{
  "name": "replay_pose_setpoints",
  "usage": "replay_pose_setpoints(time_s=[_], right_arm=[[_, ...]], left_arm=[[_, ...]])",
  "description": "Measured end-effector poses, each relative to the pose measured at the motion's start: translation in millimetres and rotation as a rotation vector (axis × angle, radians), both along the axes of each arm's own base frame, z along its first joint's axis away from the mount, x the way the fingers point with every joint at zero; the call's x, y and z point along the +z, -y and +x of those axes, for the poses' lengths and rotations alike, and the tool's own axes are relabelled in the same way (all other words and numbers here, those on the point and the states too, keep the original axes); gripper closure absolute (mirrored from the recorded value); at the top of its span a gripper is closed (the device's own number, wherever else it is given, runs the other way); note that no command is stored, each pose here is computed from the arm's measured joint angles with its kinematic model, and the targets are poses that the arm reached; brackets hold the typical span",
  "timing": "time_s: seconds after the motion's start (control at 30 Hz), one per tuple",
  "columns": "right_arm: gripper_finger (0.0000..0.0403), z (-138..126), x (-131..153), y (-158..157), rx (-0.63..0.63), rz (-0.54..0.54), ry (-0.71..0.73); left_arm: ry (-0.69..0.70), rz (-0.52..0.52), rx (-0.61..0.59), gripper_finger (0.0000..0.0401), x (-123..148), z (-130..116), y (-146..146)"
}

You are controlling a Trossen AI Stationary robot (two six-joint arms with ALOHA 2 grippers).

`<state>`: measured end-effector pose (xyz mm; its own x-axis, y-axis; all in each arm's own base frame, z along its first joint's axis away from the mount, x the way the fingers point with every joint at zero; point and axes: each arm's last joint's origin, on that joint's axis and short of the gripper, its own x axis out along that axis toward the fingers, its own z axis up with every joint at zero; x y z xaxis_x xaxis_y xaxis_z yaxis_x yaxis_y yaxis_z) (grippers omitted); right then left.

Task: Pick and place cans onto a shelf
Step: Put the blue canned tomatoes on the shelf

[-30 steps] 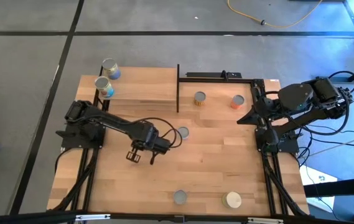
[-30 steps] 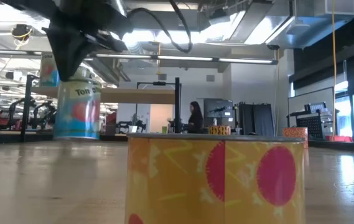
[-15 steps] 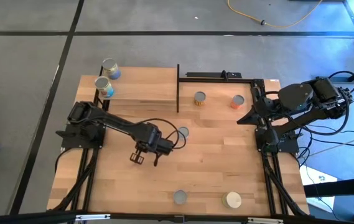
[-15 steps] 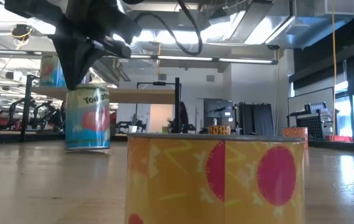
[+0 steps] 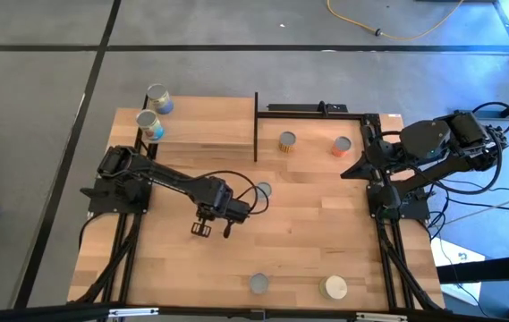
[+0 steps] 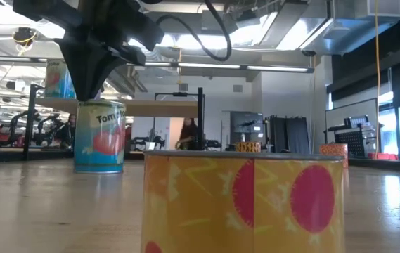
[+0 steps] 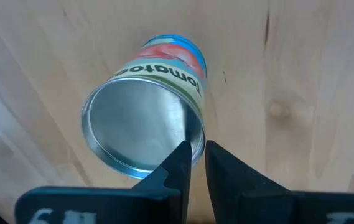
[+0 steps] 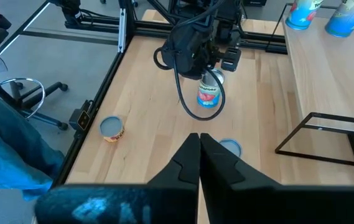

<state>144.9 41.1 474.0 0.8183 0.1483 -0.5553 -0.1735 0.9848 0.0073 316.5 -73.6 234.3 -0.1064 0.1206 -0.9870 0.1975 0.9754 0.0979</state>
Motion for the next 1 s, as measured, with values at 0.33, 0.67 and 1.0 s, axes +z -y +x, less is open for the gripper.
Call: replay_pose_setpoints(time_s=[0.33,0.67,1.0], right_arm=[[0.0396,0.2,-0.1,-0.2,0.003,-0.001,-0.001],[0.0396,20.1,0.0,-4.4,-0.024,-0.011,0.037],[0.0396,94.0,-0.9,-14.2,-0.056,-0.035,0.012]], left_arm=[[0.077,-0.003,0.118,0.0356,24.5,-3.7,-1.4],[0.41,-0.025,0.264,0.0356,114.0,-15.8,0.0],[0.686,-0.042,0.413,0.0356,172.8,-63.5,5.6]])
